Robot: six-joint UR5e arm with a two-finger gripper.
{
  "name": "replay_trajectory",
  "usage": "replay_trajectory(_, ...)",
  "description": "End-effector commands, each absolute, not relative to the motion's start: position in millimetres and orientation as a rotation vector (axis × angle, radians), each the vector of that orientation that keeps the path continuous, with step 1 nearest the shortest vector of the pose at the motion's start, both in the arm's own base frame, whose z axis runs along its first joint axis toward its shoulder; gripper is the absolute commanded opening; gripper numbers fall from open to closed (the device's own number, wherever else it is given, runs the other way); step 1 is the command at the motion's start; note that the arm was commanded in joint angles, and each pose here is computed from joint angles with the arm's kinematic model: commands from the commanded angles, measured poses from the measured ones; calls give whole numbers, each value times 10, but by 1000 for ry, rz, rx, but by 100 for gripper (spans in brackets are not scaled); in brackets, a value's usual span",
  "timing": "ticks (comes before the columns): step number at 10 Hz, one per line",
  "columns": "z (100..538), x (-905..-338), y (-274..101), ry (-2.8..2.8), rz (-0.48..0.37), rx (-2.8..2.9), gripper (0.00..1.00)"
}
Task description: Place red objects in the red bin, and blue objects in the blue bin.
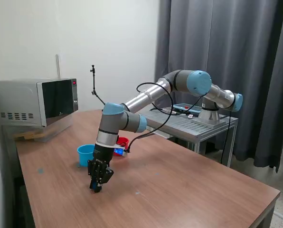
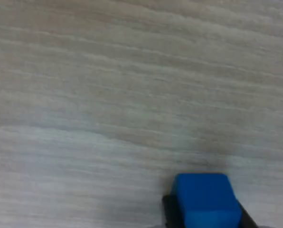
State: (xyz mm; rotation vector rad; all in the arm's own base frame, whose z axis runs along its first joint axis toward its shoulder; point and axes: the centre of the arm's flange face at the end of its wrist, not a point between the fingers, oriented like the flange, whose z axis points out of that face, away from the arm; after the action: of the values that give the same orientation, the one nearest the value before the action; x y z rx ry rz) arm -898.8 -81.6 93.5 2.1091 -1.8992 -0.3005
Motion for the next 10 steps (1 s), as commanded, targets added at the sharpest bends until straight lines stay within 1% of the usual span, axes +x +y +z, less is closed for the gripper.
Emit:
replay_trajectory(1,1057,-8987,-819,-1896,-316,2106,0)
replay_trajectory(2,1242,-8976,-817,-1889,-336,2100,0)
replay_trajectory(6,1884,-8774,-843,-1890,-352,2079,0)
replay_trajectory(8,2286,-8689,-756,-1904,-350,2075,0)
replay_trajectory(10,2594,-8644,-745,-1894,-372,2062,0)
